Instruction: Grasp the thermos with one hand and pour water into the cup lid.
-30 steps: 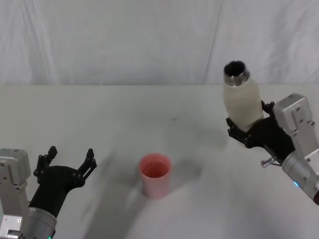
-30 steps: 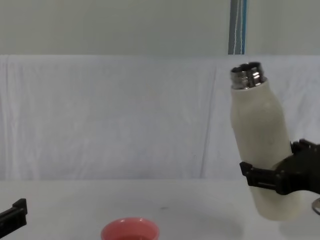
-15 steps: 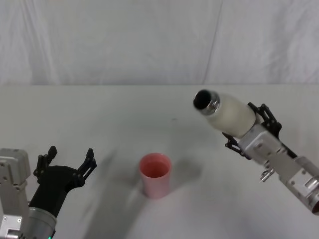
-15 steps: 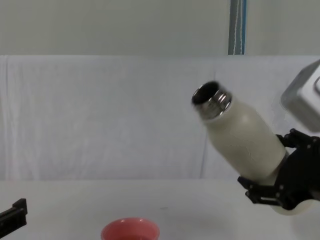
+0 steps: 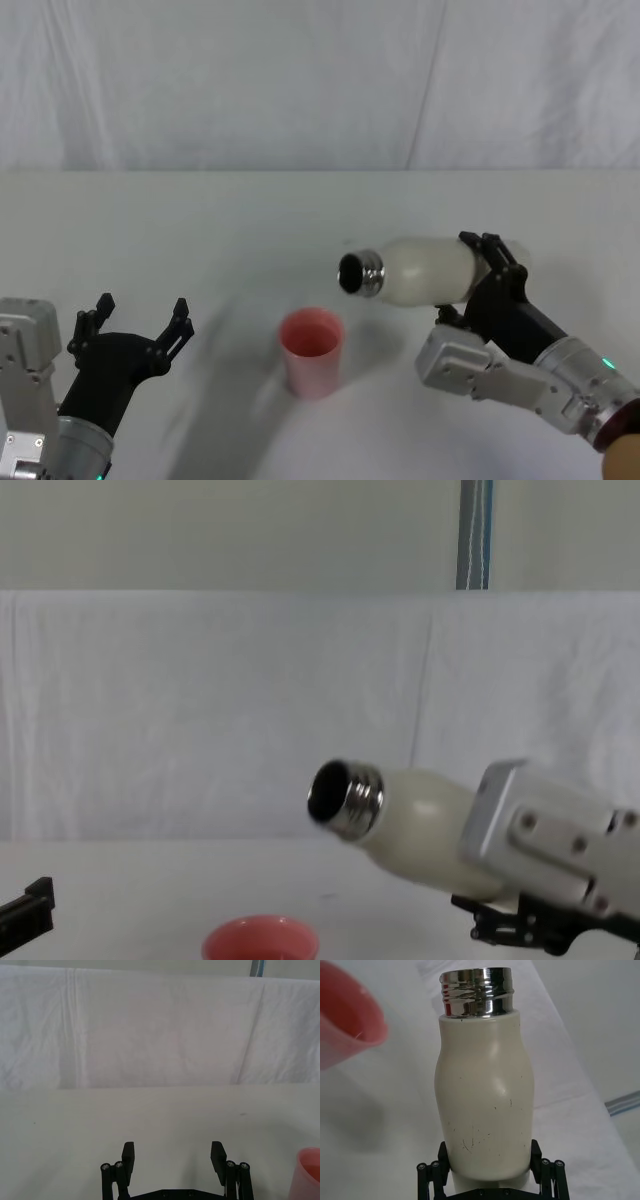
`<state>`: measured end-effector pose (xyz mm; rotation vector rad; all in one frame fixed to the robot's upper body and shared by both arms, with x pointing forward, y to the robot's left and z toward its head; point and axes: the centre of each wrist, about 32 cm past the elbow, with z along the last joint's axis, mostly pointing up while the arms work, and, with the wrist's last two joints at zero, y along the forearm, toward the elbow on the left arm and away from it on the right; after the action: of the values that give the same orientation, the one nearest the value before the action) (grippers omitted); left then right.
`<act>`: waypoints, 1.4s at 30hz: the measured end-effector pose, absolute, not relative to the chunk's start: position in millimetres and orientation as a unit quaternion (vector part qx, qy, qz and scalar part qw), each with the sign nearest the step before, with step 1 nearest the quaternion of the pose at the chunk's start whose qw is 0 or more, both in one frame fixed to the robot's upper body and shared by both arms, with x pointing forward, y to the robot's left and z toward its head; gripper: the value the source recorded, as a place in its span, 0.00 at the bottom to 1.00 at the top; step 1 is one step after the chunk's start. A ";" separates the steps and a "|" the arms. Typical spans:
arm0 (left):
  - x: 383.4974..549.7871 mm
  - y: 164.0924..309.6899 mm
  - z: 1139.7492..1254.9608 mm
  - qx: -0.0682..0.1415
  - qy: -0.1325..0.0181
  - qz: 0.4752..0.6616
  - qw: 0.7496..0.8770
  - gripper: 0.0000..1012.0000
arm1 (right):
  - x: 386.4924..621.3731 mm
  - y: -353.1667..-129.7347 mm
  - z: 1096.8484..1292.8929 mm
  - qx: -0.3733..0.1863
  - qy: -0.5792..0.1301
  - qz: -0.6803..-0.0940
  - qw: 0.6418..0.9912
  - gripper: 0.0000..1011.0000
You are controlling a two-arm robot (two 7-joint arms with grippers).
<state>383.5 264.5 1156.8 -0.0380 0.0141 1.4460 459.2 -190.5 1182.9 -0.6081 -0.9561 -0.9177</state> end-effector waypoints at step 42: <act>383.5 264.5 1156.8 -0.017 0.006 0.662 0.750 0.99 | 477.1 -175.1 1167.8 -0.319 -0.551 -0.390 0.665 0.95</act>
<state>383.5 264.5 1156.8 -0.0380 0.0140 1.4460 477.1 -175.1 1167.8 -0.7208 -1.2453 -0.8799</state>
